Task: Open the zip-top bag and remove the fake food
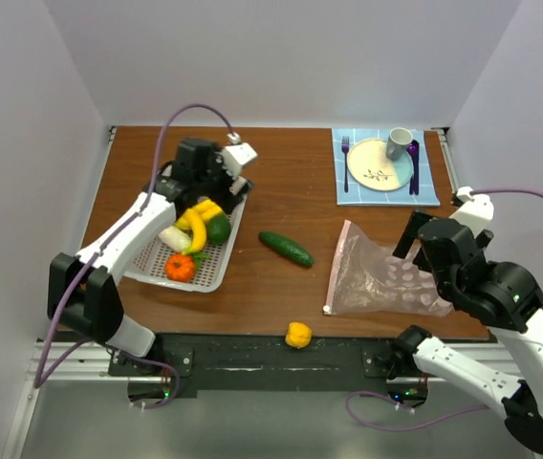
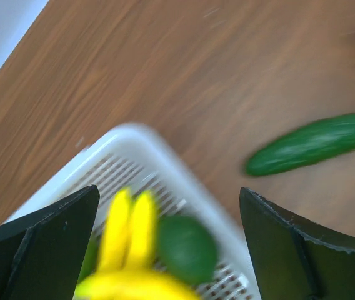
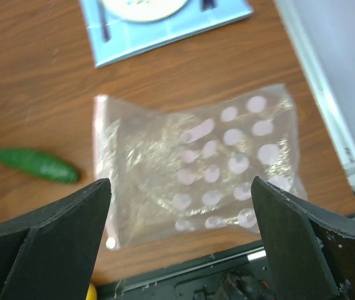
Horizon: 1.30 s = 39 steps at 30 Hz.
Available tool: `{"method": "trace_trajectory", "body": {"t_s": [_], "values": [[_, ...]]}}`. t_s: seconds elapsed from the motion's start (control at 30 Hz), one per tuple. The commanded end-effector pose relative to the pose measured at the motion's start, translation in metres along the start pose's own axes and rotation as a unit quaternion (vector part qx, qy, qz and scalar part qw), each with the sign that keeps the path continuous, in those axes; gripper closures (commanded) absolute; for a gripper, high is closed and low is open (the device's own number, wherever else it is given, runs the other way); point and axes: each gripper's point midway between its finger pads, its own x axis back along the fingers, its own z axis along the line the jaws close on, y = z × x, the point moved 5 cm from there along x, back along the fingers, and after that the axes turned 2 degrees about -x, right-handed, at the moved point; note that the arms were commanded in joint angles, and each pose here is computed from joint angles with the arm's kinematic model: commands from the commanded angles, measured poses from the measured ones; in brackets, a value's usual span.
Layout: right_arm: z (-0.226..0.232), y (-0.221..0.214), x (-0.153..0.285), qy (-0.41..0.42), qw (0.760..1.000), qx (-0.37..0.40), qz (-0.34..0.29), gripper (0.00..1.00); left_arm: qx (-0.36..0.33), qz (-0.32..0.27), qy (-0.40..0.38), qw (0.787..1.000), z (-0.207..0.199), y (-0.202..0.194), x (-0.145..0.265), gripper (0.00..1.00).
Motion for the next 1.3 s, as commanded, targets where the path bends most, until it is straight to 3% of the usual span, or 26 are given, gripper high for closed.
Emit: {"method": "trace_trajectory", "body": {"t_s": [0.0, 0.13, 0.2, 0.27, 0.33, 0.5, 0.63, 1.0, 1.1, 1.13, 1.27], "values": [[0.052, -0.024, 0.001, 0.179, 0.975, 0.095, 0.085, 0.01, -0.053, -0.047, -0.119, 0.990, -0.083, 0.042, 0.002, 0.00], [0.080, -0.073, -0.001, 0.291, 0.929, 0.146, 0.174, 0.01, -0.099, -0.018, -0.164, 0.981, -0.120, 0.033, -0.033, 0.00], [0.088, -0.080, 0.005, 0.337, 0.911, 0.157, 0.176, 0.01, -0.115, -0.014, -0.180, 0.977, -0.129, 0.033, -0.045, 0.00], [0.102, -0.088, 0.023, 0.423, 0.875, 0.160, 0.176, 0.01, -0.129, 0.003, -0.194, 0.972, -0.136, 0.024, -0.063, 0.00], [0.110, -0.101, 0.030, 0.458, 0.849, 0.177, 0.196, 0.01, -0.144, 0.017, -0.204, 0.968, -0.137, 0.018, -0.079, 0.00], [0.137, -0.145, 0.032, 0.473, 0.815, 0.244, 0.230, 0.01, -0.159, 0.043, -0.247, 0.955, -0.146, 0.008, -0.101, 0.00], [0.149, -0.189, 0.020, 0.440, 0.809, 0.295, 0.253, 0.01, -0.173, 0.045, -0.256, 0.950, -0.149, 0.002, -0.114, 0.00], [0.157, -0.239, 0.003, 0.445, 0.824, 0.262, 0.233, 0.01, -0.171, 0.078, -0.266, 0.946, -0.159, -0.033, -0.141, 0.00], [0.164, -0.252, 0.001, 0.447, 0.821, 0.270, 0.231, 0.01, -0.169, 0.085, -0.271, 0.944, -0.161, -0.040, -0.143, 0.11], [0.164, -0.259, -0.002, 0.441, 0.819, 0.280, 0.236, 0.01, -0.168, 0.085, -0.272, 0.944, -0.162, -0.040, -0.143, 0.20], [0.175, -0.275, 0.000, 0.449, 0.809, 0.296, 0.238, 0.01, -0.168, 0.089, -0.273, 0.943, -0.163, -0.044, -0.140, 0.26]]}}
